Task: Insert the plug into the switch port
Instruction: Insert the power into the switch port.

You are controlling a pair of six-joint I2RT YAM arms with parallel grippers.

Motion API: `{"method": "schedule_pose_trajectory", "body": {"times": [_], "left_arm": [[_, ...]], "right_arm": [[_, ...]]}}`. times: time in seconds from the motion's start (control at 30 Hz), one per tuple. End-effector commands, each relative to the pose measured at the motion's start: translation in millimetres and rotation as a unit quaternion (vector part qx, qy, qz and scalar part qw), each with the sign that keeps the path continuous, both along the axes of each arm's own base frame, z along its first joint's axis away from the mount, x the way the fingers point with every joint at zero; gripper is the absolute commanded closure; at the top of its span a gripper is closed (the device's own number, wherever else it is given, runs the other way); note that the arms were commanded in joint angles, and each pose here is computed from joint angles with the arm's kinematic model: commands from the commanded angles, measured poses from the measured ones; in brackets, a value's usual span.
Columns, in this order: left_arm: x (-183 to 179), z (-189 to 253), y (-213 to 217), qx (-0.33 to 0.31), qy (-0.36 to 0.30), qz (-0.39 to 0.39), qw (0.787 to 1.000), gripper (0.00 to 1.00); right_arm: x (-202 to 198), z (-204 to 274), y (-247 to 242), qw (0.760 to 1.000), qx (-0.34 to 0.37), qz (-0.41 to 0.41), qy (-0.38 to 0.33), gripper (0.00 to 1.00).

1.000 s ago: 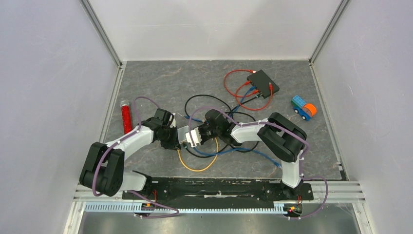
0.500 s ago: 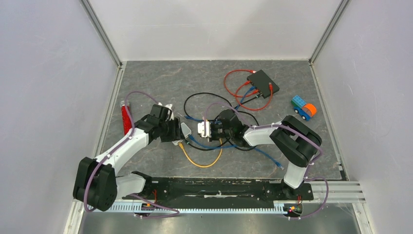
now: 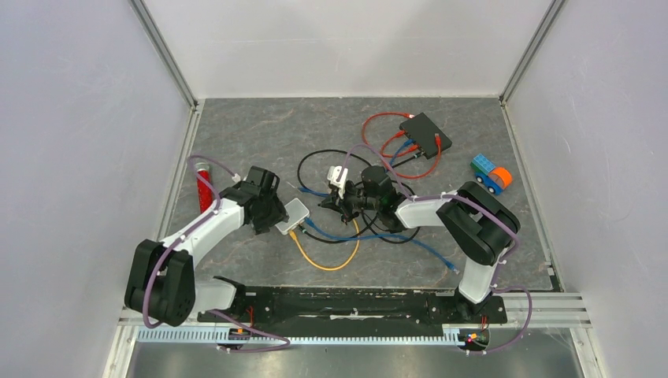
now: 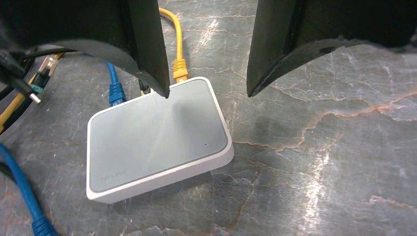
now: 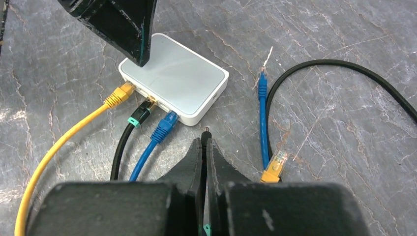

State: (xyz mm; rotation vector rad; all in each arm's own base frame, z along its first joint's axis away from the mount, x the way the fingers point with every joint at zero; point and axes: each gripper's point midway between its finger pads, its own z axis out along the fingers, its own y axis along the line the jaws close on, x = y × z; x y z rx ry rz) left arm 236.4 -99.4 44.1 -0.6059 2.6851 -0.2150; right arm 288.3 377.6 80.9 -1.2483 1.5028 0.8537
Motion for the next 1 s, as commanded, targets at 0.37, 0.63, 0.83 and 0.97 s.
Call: {"method": "schedule_pose_trajectory", "body": {"times": [0.37, 0.63, 0.83, 0.97], "left_arm": [[-4, 24, -21, 0.06, 0.005, 0.141, 0.988, 0.49], [-6, 6, -39, 0.047, 0.003, 0.129, 0.991, 0.5], [-12, -12, -41, 0.07, 0.033, 0.126, 0.989, 0.54], [-17, -19, -36, 0.08, 0.037, 0.12, 0.989, 0.55]], "right_arm": [[9, 40, -8, 0.999, 0.024, -0.023, -0.037, 1.0], [7, 45, -16, 0.998, 0.036, -0.033, -0.041, 1.0], [5, 45, -21, 0.998, 0.038, -0.036, -0.041, 1.0], [4, 45, -23, 0.998, 0.038, -0.038, -0.041, 1.0]]}}
